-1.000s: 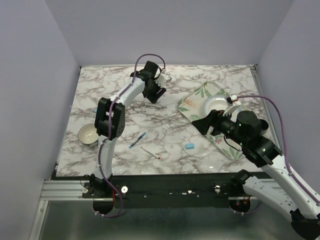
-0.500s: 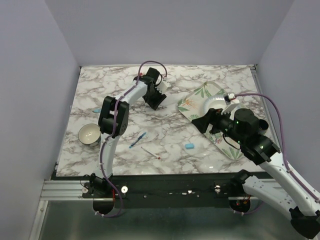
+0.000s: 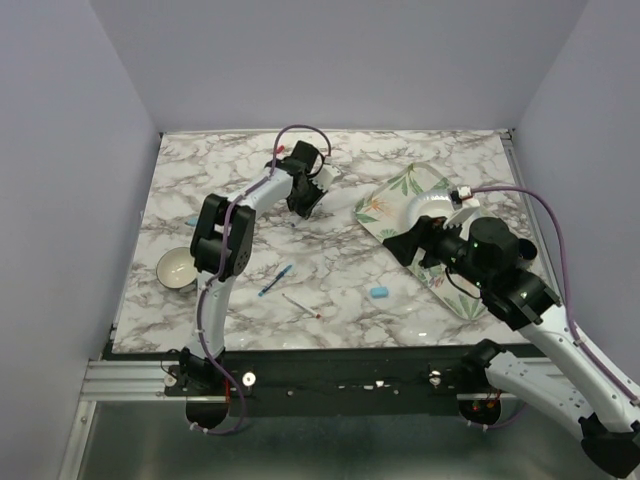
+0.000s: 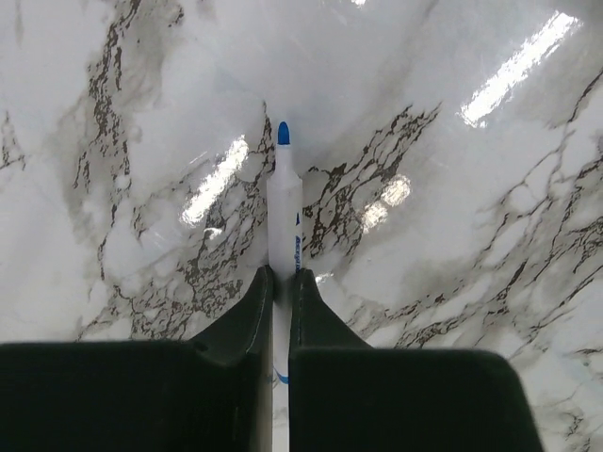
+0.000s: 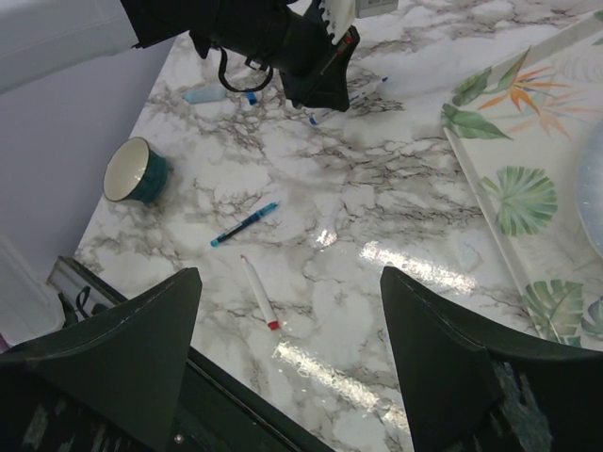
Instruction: Insert the pens into the pen caps
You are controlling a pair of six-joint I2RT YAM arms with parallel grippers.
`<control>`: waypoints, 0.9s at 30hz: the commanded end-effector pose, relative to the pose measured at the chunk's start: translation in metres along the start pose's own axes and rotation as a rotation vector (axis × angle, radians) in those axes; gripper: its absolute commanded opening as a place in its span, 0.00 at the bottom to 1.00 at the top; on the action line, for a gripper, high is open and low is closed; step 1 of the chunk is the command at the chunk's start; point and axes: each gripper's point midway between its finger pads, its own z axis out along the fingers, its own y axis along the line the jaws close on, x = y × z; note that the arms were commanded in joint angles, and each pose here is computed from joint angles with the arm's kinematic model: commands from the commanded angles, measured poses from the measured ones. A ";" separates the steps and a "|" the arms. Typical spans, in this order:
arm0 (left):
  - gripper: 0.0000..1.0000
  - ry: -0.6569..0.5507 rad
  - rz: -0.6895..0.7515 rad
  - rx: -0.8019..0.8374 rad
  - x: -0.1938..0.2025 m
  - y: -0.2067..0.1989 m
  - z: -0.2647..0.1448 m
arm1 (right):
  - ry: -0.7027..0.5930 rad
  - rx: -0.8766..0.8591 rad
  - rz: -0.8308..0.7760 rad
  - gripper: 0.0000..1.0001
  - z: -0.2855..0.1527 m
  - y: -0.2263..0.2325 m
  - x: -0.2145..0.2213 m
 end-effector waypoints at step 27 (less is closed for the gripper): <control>0.00 -0.805 -0.619 0.837 -0.088 -0.189 -0.228 | 0.040 -0.358 0.194 0.72 0.039 0.045 0.037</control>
